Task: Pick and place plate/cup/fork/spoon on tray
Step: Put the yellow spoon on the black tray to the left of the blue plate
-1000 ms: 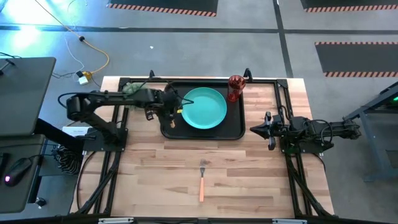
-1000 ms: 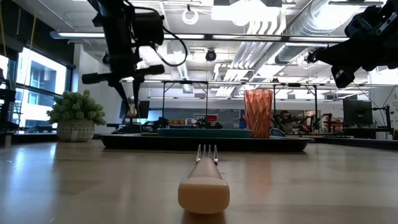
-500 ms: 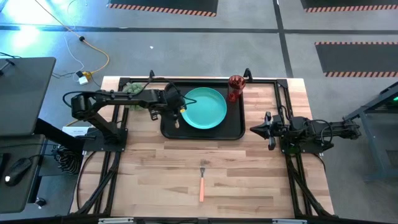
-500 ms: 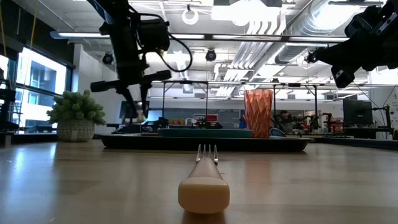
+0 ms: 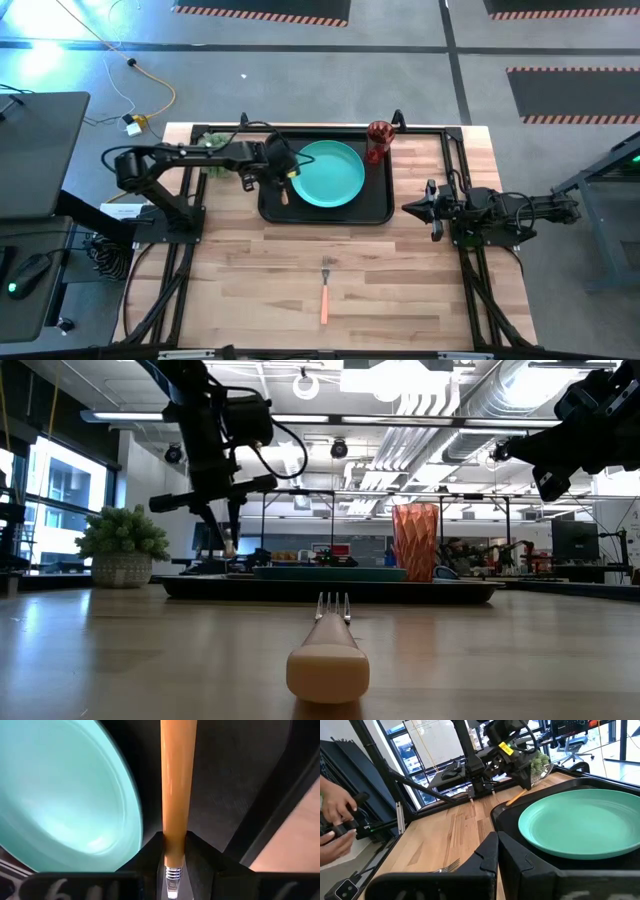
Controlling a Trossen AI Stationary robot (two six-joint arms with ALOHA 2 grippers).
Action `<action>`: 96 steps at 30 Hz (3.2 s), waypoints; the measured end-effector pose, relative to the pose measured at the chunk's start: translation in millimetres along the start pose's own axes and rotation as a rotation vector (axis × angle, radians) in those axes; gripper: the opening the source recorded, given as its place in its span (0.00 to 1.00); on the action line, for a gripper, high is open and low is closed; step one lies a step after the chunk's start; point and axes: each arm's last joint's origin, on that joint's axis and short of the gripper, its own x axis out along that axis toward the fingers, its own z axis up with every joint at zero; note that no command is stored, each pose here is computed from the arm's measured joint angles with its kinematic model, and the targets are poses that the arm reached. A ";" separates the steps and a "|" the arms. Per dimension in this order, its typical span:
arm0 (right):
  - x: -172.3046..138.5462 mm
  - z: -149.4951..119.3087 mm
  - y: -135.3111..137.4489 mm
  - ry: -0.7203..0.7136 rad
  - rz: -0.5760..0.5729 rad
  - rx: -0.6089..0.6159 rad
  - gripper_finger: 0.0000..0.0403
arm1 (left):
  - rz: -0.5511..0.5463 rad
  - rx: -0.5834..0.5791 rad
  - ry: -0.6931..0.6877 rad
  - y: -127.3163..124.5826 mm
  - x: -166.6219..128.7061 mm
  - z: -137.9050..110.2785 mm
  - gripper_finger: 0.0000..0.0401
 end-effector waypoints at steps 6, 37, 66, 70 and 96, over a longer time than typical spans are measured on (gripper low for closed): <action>0.0 0.1 0.0 0.000 0.000 0.000 0.00 | -0.007 -0.004 0.004 -1.6 0.3 -6.4 0.13; 0.0 0.0 0.0 0.000 0.000 0.000 0.00 | -0.136 0.143 -0.031 -9.1 23.5 -14.4 0.14; 0.0 0.1 0.0 0.000 0.000 0.000 0.00 | -0.164 0.245 -0.126 -10.7 52.4 -19.8 0.14; 0.0 0.0 0.0 0.000 0.000 0.000 0.00 | -0.165 0.245 -0.128 -11.0 52.4 -19.8 0.14; 0.0 0.0 0.0 0.000 0.000 0.000 0.00 | -0.168 0.192 -0.134 -11.0 52.2 -18.7 0.27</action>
